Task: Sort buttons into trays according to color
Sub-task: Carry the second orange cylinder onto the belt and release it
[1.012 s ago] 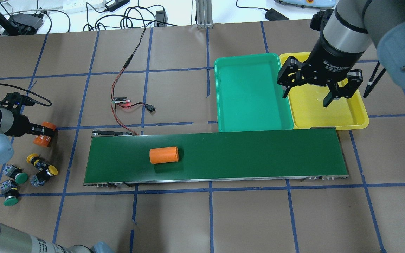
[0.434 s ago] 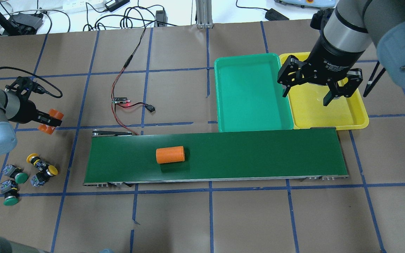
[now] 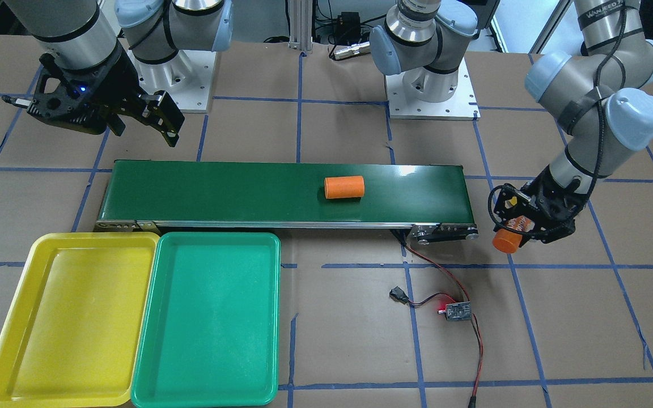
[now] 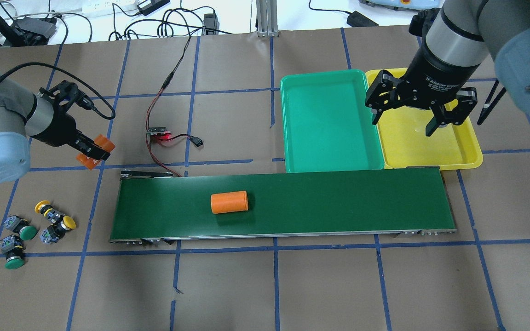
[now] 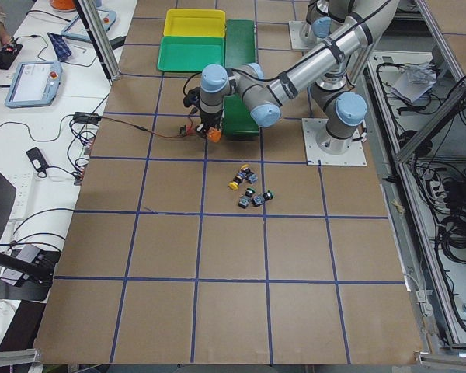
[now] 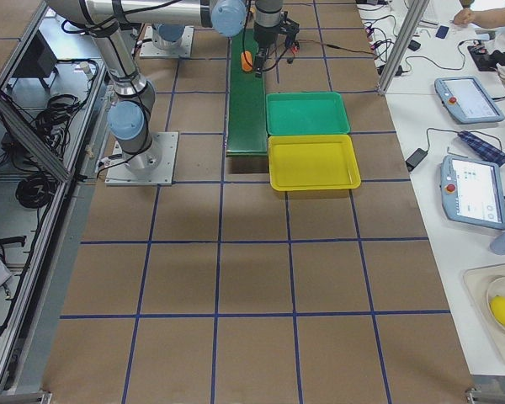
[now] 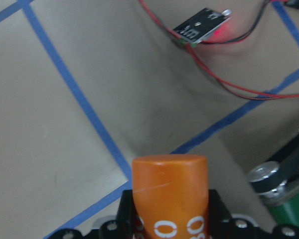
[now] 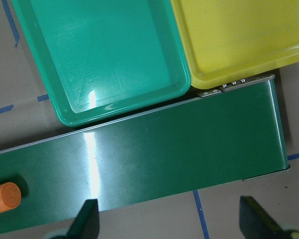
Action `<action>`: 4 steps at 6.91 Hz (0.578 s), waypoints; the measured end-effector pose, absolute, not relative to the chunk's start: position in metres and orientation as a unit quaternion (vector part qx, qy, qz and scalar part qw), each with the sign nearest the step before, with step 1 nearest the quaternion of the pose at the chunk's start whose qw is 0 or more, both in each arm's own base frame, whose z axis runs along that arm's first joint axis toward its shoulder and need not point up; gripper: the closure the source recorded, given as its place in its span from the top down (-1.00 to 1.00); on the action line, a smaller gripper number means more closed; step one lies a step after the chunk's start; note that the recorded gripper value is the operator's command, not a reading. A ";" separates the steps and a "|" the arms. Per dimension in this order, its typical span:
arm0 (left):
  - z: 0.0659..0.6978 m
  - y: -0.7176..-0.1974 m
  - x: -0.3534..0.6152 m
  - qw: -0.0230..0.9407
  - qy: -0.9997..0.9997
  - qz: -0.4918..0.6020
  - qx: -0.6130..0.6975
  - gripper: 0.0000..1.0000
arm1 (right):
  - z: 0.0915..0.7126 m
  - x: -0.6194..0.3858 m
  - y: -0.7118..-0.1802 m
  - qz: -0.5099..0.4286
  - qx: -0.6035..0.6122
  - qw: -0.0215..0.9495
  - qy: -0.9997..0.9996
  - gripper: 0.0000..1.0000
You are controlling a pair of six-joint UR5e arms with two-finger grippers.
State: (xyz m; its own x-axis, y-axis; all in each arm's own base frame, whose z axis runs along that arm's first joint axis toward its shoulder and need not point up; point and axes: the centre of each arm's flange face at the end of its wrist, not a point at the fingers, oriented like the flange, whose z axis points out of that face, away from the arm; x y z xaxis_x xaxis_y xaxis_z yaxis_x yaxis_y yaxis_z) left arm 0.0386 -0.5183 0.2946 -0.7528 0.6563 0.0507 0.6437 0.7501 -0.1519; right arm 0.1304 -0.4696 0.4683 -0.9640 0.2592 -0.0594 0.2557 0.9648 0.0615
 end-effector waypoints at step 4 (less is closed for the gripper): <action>0.298 -0.488 -0.124 0.059 -0.818 0.013 -0.571 -0.87 | 0.468 0.124 -0.472 0.021 0.139 0.032 0.990 1.00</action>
